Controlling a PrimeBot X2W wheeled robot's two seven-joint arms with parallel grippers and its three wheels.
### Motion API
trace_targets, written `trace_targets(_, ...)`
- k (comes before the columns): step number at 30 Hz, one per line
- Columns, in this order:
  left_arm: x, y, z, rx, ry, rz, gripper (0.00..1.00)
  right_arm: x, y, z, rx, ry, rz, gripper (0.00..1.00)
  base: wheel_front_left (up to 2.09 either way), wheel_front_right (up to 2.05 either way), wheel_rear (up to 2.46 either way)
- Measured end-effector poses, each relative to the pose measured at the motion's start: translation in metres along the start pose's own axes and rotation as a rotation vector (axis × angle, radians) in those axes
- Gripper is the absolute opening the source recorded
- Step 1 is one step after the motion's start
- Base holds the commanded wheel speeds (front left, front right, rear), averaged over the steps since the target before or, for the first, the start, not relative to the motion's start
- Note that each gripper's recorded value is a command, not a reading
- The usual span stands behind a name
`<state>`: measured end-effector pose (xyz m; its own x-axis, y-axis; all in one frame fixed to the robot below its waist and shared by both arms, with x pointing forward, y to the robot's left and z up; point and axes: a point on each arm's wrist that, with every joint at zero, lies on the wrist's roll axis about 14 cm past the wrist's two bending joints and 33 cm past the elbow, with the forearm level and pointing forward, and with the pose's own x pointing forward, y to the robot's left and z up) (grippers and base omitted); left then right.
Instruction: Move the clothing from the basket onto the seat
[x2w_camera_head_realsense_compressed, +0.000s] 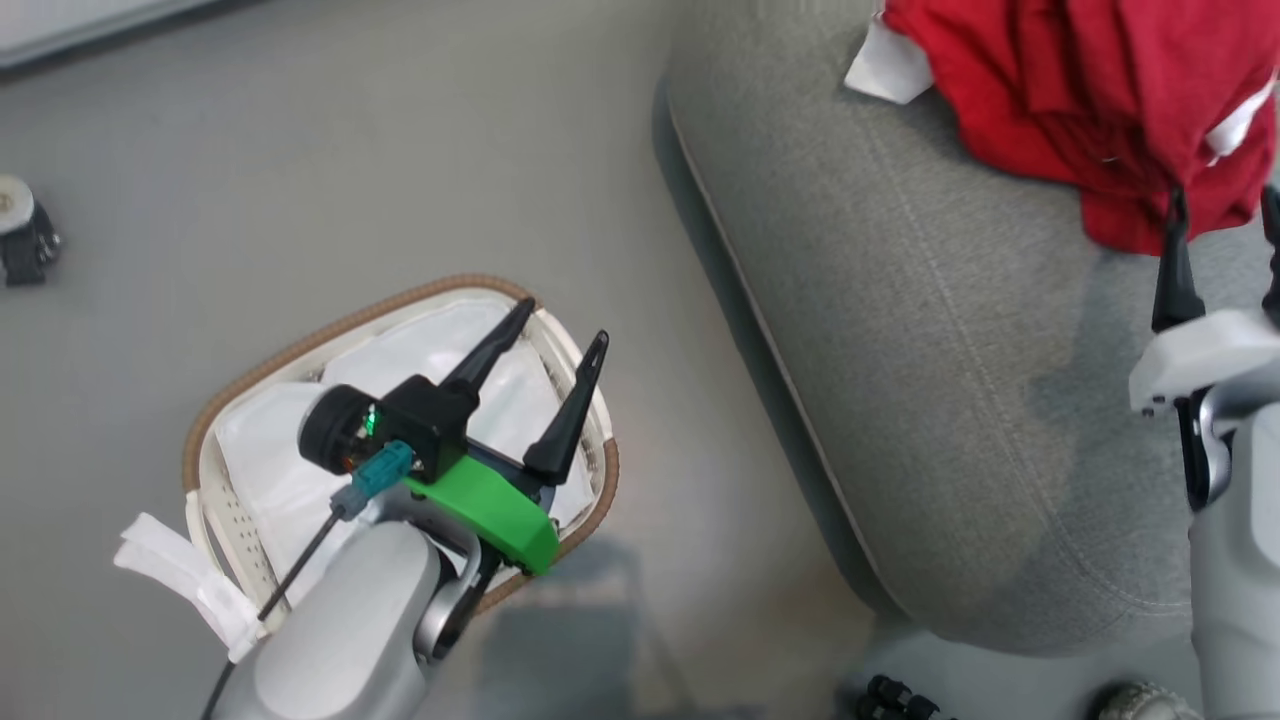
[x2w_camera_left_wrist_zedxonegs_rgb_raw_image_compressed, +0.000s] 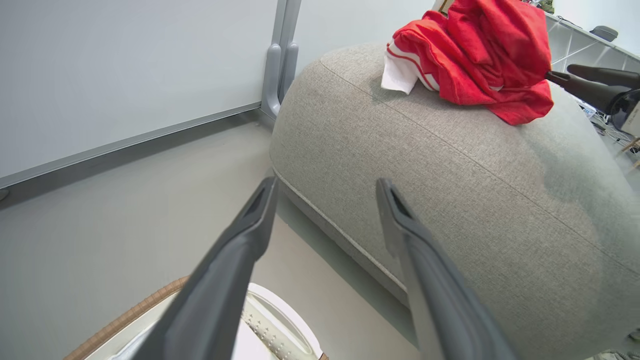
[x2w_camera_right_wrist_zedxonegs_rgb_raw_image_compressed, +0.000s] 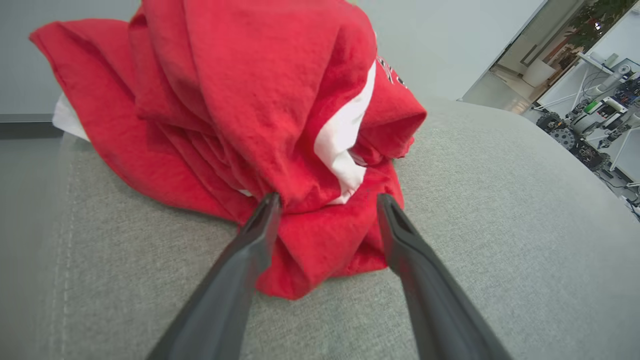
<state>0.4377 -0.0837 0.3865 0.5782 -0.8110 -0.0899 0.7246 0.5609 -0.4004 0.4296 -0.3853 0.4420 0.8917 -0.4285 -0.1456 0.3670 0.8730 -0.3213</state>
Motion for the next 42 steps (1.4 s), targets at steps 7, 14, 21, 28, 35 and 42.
trace_targets(7,-0.010,-0.026,0.018,0.012,-0.029,0.006,1.00,-0.038,-0.014,0.021,0.026,-0.073,0.008,1.00,0.00,0.00,0.00)
trace_targets(14,-0.029,-0.031,0.035,0.032,-0.069,0.072,1.00,-0.059,0.005,0.055,0.112,-0.182,0.067,1.00,0.00,0.00,0.00)
trace_targets(21,-0.062,0.003,0.050,0.040,-0.114,0.239,1.00,-0.061,0.060,0.080,0.197,-0.243,0.200,1.00,0.00,0.00,0.00)
trace_targets(28,-0.122,0.060,0.061,0.058,-0.159,0.507,1.00,-0.063,0.129,0.096,0.242,-0.262,0.376,1.00,0.00,0.00,0.00)
trace_targets(35,-0.190,0.096,0.069,0.073,-0.204,0.751,1.00,-0.075,0.191,0.108,0.309,-0.260,0.543,1.00,0.00,0.00,0.00)
trace_targets(42,-0.240,0.106,0.068,0.091,-0.217,0.894,1.00,-0.089,0.212,0.118,0.348,-0.265,0.613,1.00,0.00,0.00,0.00)
